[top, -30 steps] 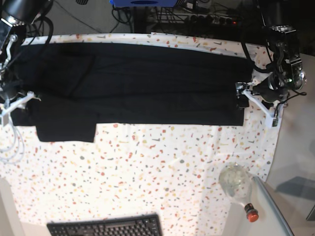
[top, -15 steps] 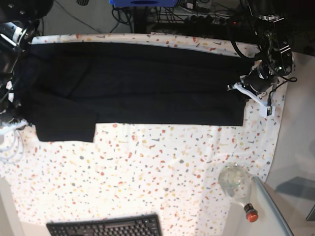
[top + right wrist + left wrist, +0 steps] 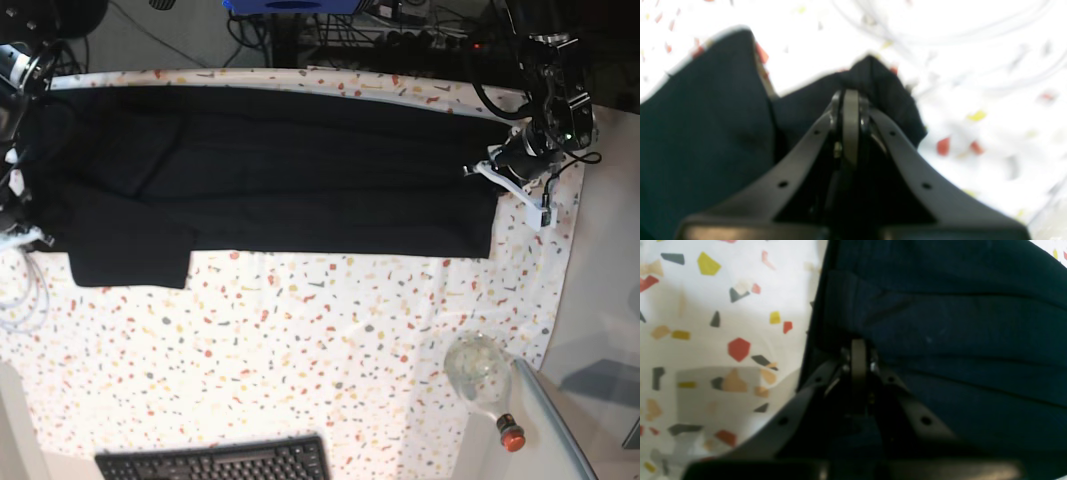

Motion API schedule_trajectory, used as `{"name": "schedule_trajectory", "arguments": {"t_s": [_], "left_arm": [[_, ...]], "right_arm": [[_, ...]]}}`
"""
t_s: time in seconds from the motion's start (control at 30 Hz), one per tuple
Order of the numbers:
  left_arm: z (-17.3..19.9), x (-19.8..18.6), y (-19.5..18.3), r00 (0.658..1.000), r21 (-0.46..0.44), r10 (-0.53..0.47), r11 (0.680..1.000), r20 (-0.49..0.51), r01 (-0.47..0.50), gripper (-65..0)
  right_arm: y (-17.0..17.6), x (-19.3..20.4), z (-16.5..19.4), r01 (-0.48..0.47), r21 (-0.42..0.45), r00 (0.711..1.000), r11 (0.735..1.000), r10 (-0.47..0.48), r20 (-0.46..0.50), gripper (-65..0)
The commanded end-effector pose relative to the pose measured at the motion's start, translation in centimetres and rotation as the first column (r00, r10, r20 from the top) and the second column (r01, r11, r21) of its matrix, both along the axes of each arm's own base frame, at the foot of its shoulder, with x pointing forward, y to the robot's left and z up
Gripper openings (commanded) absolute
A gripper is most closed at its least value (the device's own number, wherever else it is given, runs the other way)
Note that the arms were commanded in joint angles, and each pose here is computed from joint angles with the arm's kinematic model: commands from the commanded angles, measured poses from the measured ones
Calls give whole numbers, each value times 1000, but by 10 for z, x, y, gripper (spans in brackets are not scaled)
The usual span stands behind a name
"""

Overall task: Layout the t-shirt on the table in an organized manner, then fold the t-shirt properly
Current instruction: 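Regrasp the folded shirt ends with both grippers and pull them apart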

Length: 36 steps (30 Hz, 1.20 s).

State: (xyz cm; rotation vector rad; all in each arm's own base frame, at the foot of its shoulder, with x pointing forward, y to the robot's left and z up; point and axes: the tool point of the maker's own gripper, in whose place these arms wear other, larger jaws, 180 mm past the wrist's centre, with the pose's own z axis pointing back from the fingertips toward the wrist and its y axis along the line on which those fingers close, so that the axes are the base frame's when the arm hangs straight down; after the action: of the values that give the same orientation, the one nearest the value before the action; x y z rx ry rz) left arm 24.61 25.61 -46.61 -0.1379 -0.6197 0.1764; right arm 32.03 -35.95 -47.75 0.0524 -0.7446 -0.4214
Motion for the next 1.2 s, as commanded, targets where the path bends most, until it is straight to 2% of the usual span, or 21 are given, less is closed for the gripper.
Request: {"name": "schedule_trajectory", "arguments": {"t_s": [0.0, 0.1, 0.2, 0.33, 0.4, 0.6, 0.77, 1.03, 1.17], "left_arm": [[20, 15, 5, 997, 15, -4, 1000, 73, 3, -650], [34, 19, 16, 994, 34, 19, 999, 111, -22, -650], [38, 21, 27, 990, 36, 53, 998, 127, -58, -650], [41, 21, 32, 989, 43, 61, 997, 135, -67, -650], [38, 17, 33, 991, 48, 60, 997, 123, -66, -650], [33, 10, 42, 993, 61, 62, 996, 98, -68, -650], [33, 8, 45, 994, 66, 62, 996, 94, -68, -650], [32, 7, 45, 994, 66, 62, 996, 91, -68, -650], [32, 7, 45, 994, 66, 62, 996, 91, -68, -650]], "right_arm": [[-7, 23, 30, -1, -41, 995, 999, 6, 104, -650], [13, 44, 58, -45, -87, 981, 995, 61, 186, -650], [39, 69, 64, -142, -94, 974, 985, 156, 162, -650], [56, 81, 50, -173, -33, 977, 984, 176, 122, -416], [59, 85, 44, -169, -4, 980, 986, 169, 108, -360], [67, 79, 25, -164, 48, 985, 985, 161, 60, -359], [69, 76, 12, -127, 69, 988, 990, 120, 98, -359], [57, 75, 13, -108, 53, 989, 993, 102, 108, -359], [37, 72, 17, -77, 19, 992, 997, 74, 98, -357]]}}
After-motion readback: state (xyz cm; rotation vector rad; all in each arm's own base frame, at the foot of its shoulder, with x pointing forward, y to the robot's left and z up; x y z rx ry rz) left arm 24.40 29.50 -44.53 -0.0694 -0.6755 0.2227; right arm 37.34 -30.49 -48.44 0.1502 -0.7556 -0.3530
